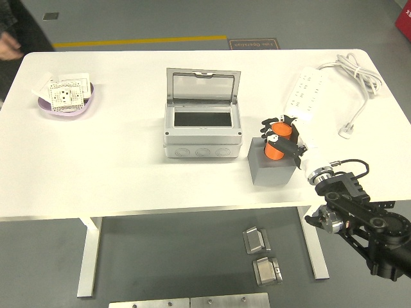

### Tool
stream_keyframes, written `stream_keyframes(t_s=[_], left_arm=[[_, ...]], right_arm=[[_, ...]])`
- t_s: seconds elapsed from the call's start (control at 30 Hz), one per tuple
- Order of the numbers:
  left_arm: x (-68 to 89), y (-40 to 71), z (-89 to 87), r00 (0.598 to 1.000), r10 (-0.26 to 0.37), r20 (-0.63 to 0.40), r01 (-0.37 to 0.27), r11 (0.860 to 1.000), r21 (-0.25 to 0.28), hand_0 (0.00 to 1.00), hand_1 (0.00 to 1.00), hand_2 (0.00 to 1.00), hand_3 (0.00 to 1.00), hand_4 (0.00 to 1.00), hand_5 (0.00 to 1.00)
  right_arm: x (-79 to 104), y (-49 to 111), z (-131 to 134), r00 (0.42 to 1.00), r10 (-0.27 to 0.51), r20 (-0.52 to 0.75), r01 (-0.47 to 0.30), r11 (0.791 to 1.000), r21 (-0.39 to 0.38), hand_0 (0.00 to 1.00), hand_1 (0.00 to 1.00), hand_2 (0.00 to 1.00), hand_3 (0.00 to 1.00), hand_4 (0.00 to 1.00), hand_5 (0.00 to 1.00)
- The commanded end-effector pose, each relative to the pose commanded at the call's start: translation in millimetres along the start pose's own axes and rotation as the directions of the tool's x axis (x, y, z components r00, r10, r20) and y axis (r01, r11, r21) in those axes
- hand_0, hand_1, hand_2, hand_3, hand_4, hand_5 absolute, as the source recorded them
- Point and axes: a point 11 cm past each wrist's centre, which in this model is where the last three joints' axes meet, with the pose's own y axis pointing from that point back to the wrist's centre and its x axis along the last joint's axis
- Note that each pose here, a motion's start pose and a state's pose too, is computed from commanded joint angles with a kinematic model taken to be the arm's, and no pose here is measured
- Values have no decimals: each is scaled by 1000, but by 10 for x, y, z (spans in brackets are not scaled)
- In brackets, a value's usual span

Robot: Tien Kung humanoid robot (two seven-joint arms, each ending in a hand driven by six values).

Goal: Pick up the cylinder from the cube,place it in the box,flap close box

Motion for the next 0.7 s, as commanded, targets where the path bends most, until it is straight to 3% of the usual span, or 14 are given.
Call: stream_keyframes(t_s=[0.27,0.3,0.43,0.47,0.5,0.7], left_arm=[[14,-4,-12,1000,2,3,-2,1000,2,621,628,597,683,709,257],[18,-5,-18,1000,3,3,-3,1000,4,621,628,599,684,710,257],[40,-12,-58,1000,7,4,-7,1000,12,621,628,599,684,710,257],[47,-15,-76,1000,8,4,-9,1000,16,621,628,599,684,710,257],[53,-17,-89,1000,10,5,-10,1000,18,621,628,598,684,710,259],[93,-26,-138,1000,18,12,-19,999,28,621,628,598,684,712,261]], right_arm=[[129,-133,-226,992,18,-126,-12,999,49,398,302,314,235,2,2],[134,-154,-256,987,19,-158,-10,998,55,221,191,263,226,2,2],[131,-244,-339,956,27,-292,-10,998,60,221,191,263,226,2,2],[121,-284,-364,939,24,-342,-5,998,56,221,191,263,226,2,2],[109,-316,-379,924,18,-382,2,999,52,4,76,218,216,2,2],[-44,-573,-467,763,-72,-643,80,997,-17,2,66,210,206,2,2]])
